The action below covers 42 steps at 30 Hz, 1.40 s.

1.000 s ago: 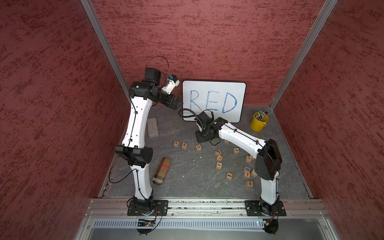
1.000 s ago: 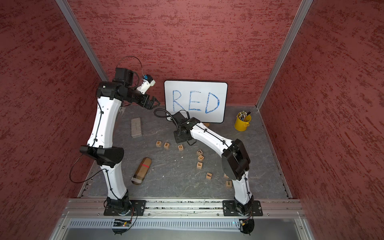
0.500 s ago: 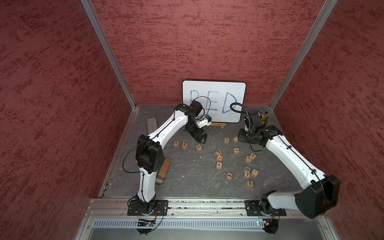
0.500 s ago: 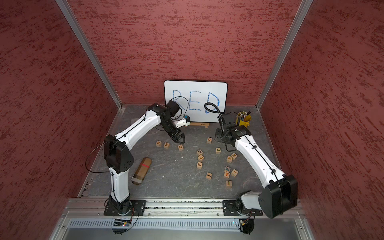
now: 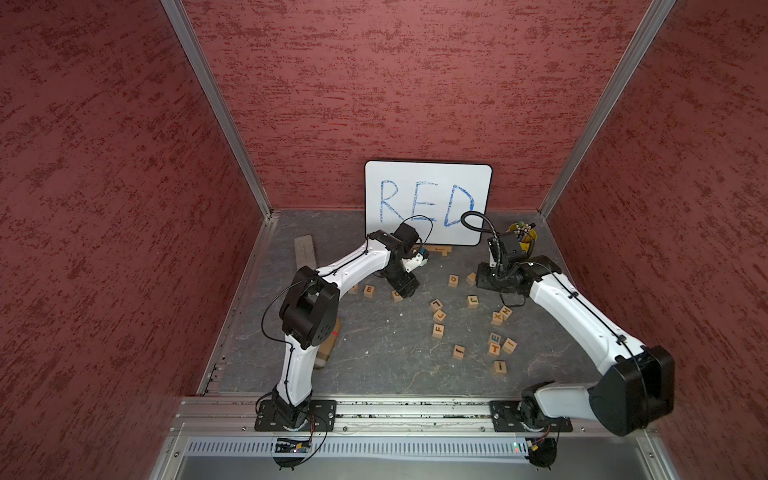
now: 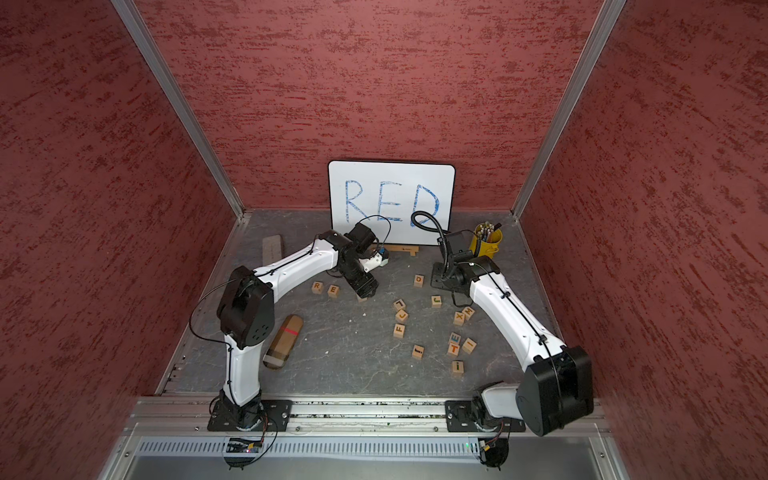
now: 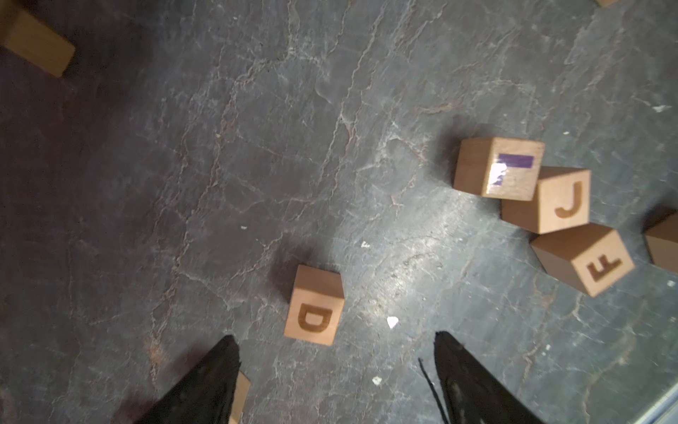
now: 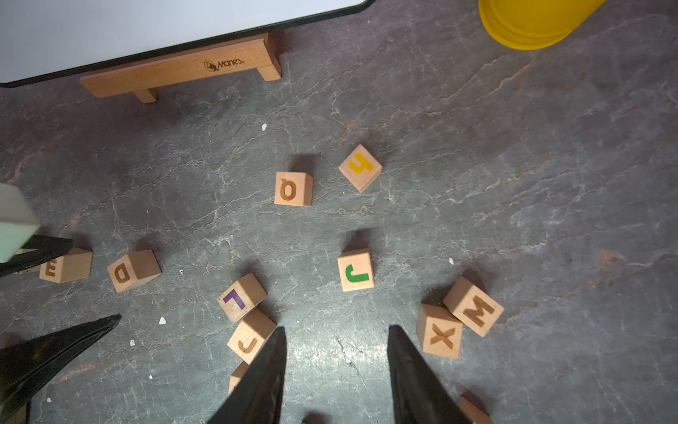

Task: Assemble the uppercase word "red" with letter blocks
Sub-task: Adjust the letter block at the center of the board.

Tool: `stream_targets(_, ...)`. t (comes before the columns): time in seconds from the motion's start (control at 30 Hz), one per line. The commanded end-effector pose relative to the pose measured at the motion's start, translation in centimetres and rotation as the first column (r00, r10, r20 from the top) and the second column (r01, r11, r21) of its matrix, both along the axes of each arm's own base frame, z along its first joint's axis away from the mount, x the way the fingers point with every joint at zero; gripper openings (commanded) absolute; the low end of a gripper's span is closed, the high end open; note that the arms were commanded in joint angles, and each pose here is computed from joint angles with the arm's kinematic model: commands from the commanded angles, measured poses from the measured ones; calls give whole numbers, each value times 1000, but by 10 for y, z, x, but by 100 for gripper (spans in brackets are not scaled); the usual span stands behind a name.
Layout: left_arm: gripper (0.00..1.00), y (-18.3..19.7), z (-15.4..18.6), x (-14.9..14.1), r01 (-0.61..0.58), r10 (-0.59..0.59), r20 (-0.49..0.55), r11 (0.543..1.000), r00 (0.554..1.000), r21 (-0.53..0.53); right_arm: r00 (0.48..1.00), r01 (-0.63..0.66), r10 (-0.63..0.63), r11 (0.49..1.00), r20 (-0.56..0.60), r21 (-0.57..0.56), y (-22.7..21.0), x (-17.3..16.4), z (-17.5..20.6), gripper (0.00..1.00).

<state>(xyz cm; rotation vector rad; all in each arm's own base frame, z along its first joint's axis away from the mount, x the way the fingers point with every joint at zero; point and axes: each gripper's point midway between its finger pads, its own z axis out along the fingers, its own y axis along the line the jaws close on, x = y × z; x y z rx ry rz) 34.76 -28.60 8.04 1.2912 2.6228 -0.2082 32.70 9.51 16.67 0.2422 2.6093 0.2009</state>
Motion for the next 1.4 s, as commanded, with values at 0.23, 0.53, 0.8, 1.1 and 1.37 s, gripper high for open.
stream_targets(0.23, 66, 0, -33, 7, -36, 36, 7, 998, 999, 44, 998, -42, 42, 999, 37, 17, 3, 14, 4, 47)
stream_targets(0.53, 64, 6, -39, 4, -51, 52, -7, 996, 999, 77, 997, -62, 61, 998, 37, 17, 1, 19, 1, 47)
stream_targets(0.8, 64, 13, -46, -3, -53, 56, -27, 994, 998, 98, 997, -73, 72, 997, 36, 18, 0, 21, -2, 47)
stream_targets(1.1, 47, 15, -49, -3, -58, 63, -40, 993, 997, 106, 997, -73, 72, 997, 35, 23, -3, 21, -4, 47)
stream_targets(1.37, 31, 22, -52, -3, -131, 142, -76, 983, 987, 130, 996, -78, 77, 997, 40, 23, -5, 23, -6, 47)
